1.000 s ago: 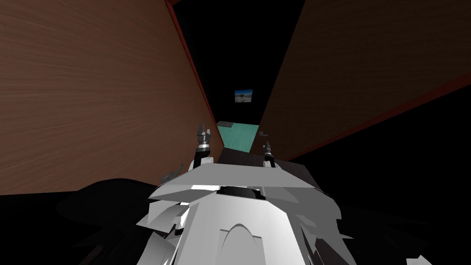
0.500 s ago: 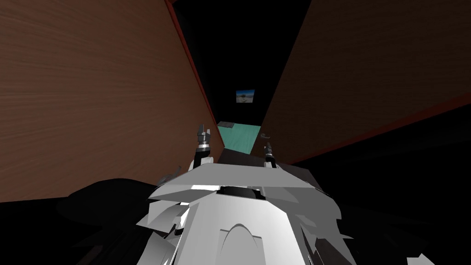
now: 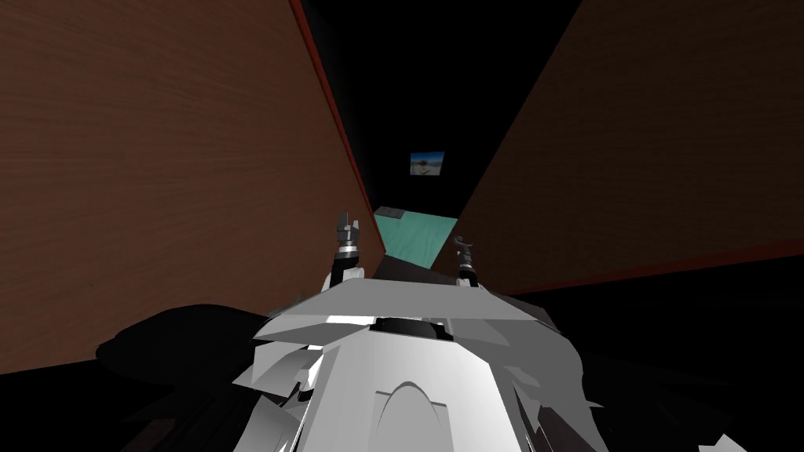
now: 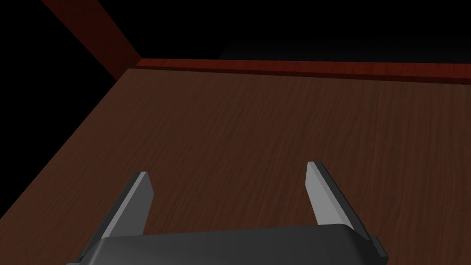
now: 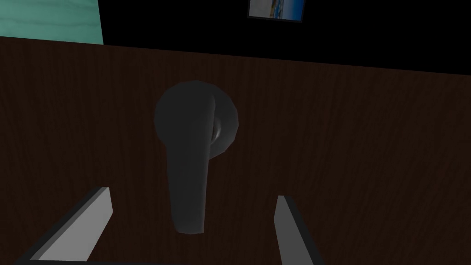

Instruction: Pull the door open

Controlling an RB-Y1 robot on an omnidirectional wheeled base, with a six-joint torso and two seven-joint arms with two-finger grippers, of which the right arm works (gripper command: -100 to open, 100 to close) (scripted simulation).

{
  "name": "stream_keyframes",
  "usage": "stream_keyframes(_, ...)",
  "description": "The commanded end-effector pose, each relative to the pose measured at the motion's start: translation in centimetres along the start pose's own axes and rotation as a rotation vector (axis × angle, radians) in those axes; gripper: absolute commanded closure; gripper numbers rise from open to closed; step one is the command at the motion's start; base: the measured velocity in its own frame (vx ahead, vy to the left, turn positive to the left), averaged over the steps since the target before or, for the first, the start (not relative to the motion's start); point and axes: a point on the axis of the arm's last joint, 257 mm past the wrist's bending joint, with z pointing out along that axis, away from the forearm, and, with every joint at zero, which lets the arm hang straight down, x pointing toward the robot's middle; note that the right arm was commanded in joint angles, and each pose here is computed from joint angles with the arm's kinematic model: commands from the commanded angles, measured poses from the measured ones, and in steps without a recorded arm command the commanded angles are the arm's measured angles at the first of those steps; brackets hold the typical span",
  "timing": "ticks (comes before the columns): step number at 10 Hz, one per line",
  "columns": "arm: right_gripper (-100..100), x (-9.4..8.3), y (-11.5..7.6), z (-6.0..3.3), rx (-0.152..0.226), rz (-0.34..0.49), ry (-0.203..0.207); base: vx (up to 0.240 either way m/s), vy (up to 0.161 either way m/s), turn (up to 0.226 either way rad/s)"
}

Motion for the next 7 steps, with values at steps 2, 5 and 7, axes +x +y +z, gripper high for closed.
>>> stream_keyframes(2, -100, -0.5, -0.8, -0.48, 0.011, -0.001, -0.008, 0.028, -0.009, -0.008)
stream_keyframes(5, -100, -3.7, -0.7, -1.43, 0.01, -0.002, -0.053, 0.084, -0.02, 0.127)
stream_keyframes(7, -100, -3.9, -0.6, -1.46, 0.007, -0.001, -0.056, 0.153, -0.034, 0.104)
